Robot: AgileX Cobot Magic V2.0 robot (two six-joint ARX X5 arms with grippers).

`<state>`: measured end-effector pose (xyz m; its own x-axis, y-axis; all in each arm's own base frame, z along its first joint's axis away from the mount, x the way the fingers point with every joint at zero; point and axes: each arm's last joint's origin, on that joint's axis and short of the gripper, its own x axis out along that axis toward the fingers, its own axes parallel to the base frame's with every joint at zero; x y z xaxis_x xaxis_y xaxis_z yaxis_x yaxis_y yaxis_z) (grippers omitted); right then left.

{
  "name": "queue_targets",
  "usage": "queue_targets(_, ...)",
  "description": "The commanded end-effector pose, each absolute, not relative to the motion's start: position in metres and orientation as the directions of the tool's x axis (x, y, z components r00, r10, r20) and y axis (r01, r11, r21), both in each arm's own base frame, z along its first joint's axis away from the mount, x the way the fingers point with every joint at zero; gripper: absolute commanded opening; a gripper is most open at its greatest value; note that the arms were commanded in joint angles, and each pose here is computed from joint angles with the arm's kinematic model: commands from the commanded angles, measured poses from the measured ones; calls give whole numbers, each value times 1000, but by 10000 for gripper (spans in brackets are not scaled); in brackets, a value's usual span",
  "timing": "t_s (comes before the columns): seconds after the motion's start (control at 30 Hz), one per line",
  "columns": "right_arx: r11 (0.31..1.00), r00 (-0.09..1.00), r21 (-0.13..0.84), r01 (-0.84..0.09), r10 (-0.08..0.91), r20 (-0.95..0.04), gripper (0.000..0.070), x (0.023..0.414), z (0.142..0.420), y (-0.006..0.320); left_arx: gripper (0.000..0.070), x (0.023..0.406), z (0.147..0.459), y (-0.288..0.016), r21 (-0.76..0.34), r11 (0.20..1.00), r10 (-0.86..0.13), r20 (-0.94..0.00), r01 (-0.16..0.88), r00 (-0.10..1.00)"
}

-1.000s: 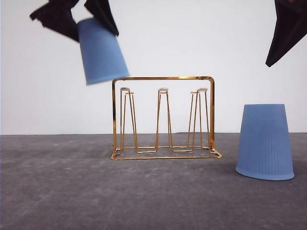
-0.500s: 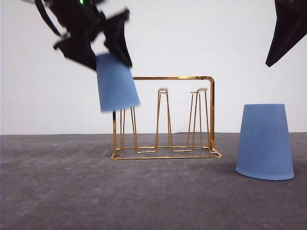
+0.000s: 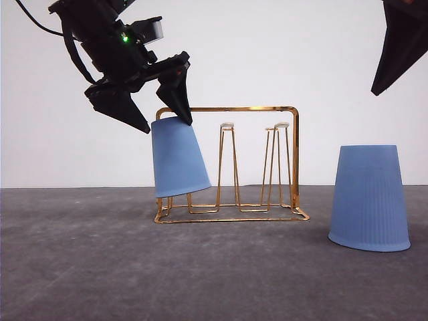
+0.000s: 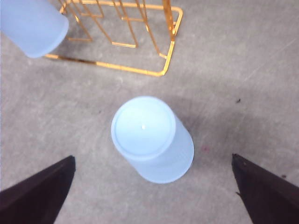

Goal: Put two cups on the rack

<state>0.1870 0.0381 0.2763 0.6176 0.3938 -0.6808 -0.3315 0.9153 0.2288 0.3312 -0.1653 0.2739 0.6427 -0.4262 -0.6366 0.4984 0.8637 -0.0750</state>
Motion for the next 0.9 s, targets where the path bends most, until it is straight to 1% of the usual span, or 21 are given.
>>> queue_targets(0.0,909,617,225,-352,406,-674,700,189,278,39,562,336,274,-167,-64,861,-423,-639,504,642)
queue_targets(0.1,903,614,231,-362,417,-670,700,189,278,40,562,334,280,-165,-68,864,-414,-659,498,628)
queue_targets(0.2,900,611,228,-371,422,-670,700,192,277,42,561,329,297,-163,-78,857,-429,-653,509,624)
queue_targets(0.37,895,598,228,-384,429,-677,700,203,270,47,556,306,345,-156,-132,799,-551,-549,586,628)
queue_targets(0.43,893,594,227,-389,432,-679,700,210,266,50,555,291,360,-150,-123,798,-554,-536,590,637)
queue_targets(0.53,890,582,232,-392,436,-687,700,220,258,55,554,266,373,-136,-108,819,-513,-579,564,634)
queue_targets(0.63,891,561,236,-388,431,-707,700,230,248,58,554,246,380,-119,-44,866,-408,-640,498,652)
queue_targets(0.67,891,551,239,-386,431,-714,700,233,244,59,554,240,381,-114,-19,883,-366,-654,469,663)
queue_targets(0.73,889,529,245,-387,431,-731,700,239,236,62,553,230,380,-104,7,903,-315,-669,430,673)
queue_targets(0.87,888,483,252,-384,426,-765,700,249,219,68,552,214,372,-87,-2,924,-283,-678,383,678)
